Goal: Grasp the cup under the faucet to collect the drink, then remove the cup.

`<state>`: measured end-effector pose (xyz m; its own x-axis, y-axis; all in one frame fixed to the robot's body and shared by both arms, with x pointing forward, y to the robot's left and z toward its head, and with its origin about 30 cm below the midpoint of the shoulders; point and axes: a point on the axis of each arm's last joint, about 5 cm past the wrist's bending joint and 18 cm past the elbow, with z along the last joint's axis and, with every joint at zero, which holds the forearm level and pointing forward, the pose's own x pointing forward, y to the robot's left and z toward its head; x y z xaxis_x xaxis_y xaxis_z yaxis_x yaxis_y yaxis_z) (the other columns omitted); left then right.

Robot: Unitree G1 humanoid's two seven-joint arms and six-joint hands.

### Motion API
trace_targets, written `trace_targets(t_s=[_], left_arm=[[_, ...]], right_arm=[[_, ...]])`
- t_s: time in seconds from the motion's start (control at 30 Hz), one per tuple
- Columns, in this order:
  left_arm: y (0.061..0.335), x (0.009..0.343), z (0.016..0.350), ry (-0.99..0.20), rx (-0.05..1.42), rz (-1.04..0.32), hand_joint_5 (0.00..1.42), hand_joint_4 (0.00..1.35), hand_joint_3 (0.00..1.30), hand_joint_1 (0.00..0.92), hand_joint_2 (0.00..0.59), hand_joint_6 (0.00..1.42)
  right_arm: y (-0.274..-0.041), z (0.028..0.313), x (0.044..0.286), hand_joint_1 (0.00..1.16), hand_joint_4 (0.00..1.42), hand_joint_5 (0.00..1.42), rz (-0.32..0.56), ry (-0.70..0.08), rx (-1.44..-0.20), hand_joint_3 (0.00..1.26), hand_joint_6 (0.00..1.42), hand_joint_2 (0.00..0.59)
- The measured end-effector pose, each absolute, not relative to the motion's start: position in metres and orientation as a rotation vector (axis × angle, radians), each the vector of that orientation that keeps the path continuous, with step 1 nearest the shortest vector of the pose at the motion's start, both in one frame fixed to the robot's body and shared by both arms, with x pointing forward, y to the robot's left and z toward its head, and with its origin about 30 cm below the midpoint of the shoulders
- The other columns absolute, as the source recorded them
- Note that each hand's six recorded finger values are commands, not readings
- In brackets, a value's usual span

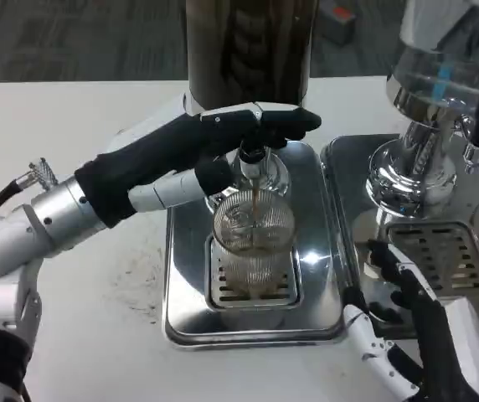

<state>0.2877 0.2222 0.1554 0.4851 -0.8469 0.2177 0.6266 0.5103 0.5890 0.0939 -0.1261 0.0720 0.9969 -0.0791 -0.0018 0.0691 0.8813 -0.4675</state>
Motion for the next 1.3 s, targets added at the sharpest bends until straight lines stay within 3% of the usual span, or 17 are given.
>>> trace_targets(t_s=[0.23, 0.53, 0.97, 1.3], left_arm=[[0.222, 0.287, 0.157, -0.540, 0.504, -0.936, 0.17, 0.16, 0.24, 0.000, 0.074, 0.21], [0.222, 0.288, 0.158, -0.553, 0.526, -0.925, 0.17, 0.16, 0.24, 0.000, 0.074, 0.22], [0.222, 0.288, 0.159, -0.563, 0.547, -0.921, 0.17, 0.16, 0.24, 0.000, 0.074, 0.22], [0.223, 0.288, 0.160, -0.564, 0.550, -0.919, 0.16, 0.16, 0.24, 0.000, 0.079, 0.22]], right_arm=[[-0.127, 0.072, 0.095, 0.50, 0.15, 0.16, -0.069, 0.021, -0.481, 0.17, 0.23, 0.315], [-0.127, 0.073, 0.097, 0.57, 0.14, 0.22, -0.047, 0.028, -0.437, 0.14, 0.27, 0.251], [-0.133, 0.078, 0.107, 0.60, 0.01, 0.06, 0.029, 0.016, -0.411, 0.05, 0.14, 0.208], [-0.140, 0.086, 0.117, 0.58, 0.00, 0.00, 0.069, 0.006, -0.447, 0.00, 0.05, 0.198]])
